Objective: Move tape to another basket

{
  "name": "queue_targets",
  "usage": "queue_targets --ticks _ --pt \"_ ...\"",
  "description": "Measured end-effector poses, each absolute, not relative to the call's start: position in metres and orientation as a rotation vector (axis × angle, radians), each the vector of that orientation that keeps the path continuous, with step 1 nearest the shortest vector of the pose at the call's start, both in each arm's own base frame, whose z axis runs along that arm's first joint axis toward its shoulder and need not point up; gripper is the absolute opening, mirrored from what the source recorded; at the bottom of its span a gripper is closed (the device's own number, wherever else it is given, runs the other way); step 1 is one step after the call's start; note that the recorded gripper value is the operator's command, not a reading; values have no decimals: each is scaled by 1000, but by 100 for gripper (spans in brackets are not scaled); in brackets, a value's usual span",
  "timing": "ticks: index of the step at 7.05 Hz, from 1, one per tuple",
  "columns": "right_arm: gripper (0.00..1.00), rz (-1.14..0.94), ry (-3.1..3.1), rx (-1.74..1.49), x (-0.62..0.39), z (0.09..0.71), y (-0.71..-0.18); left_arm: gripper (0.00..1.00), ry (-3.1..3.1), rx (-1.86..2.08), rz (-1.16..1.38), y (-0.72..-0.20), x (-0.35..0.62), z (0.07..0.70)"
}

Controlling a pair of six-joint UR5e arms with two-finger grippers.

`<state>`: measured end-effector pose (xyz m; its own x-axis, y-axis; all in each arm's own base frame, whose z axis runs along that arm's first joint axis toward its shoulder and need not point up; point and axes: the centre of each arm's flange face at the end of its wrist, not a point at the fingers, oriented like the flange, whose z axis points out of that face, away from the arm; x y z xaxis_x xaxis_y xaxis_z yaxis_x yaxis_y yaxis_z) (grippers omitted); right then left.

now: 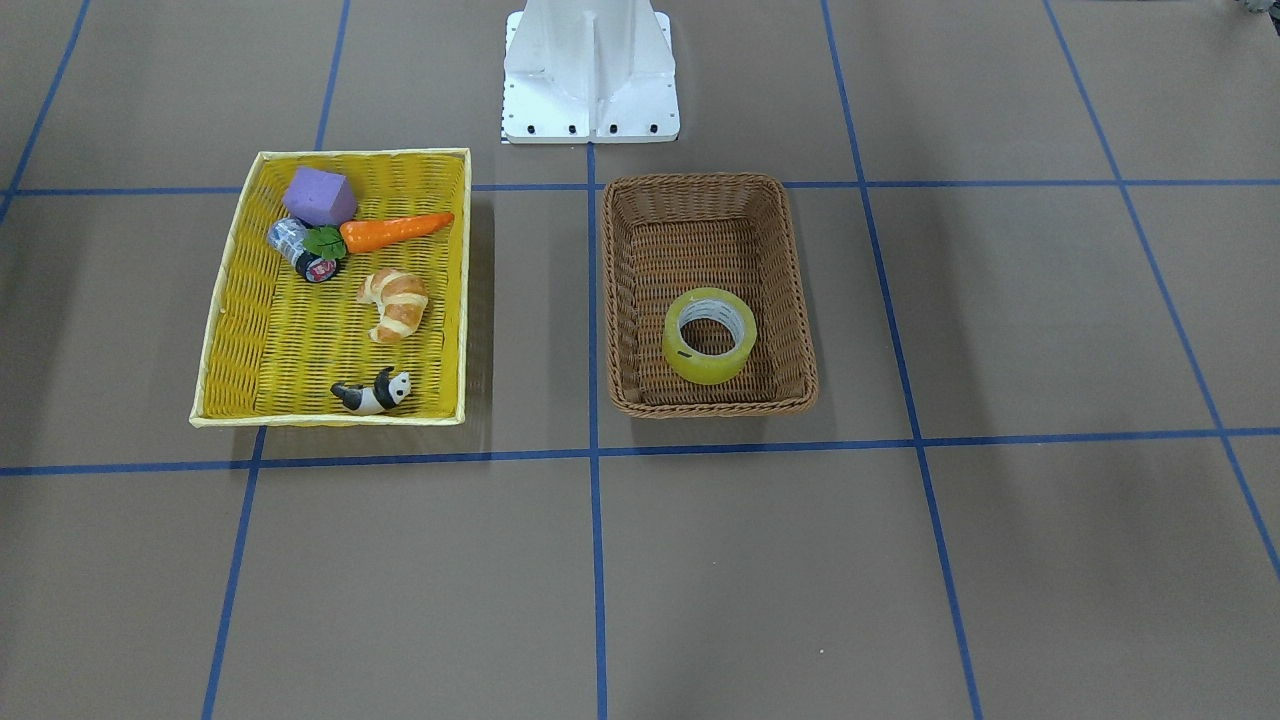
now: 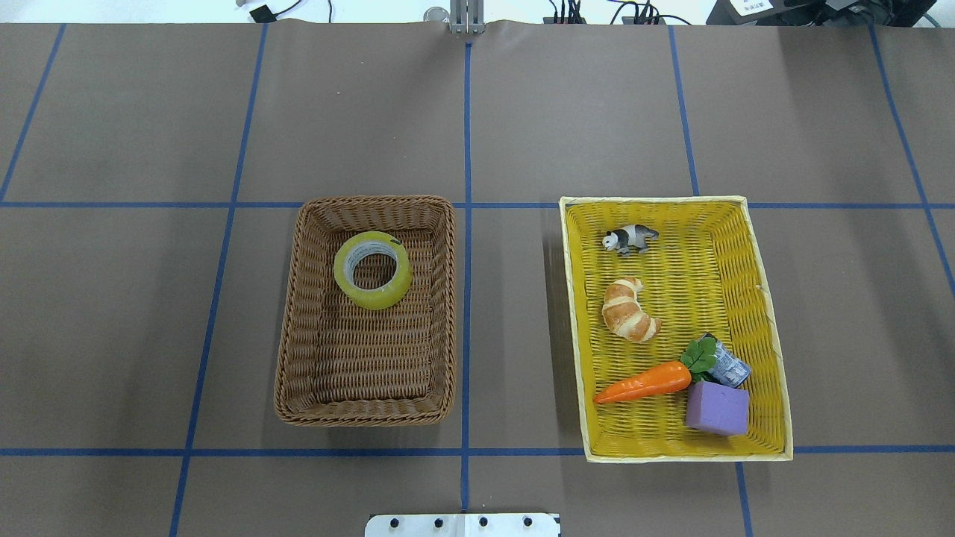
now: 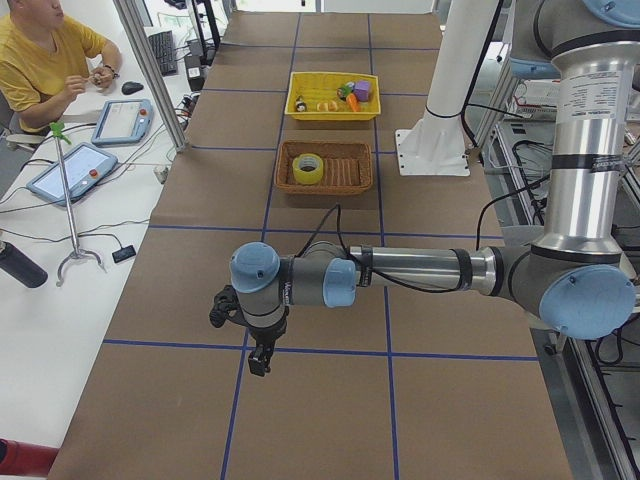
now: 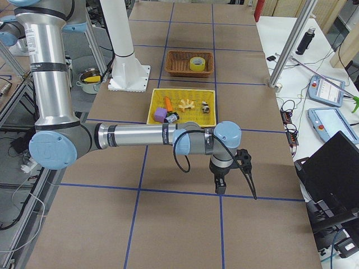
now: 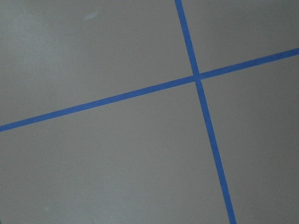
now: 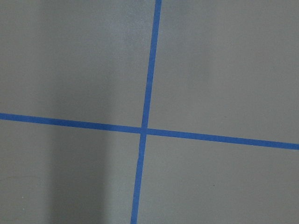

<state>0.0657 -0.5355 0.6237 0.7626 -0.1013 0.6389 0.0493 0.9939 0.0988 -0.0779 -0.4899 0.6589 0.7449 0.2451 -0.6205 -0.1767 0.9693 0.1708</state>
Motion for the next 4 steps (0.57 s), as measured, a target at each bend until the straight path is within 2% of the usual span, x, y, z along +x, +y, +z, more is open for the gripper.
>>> queue_targets --ticks 4 --pt "100 -81 -701 76 66 625 -534 99 693 104 232 -490 -78 659"
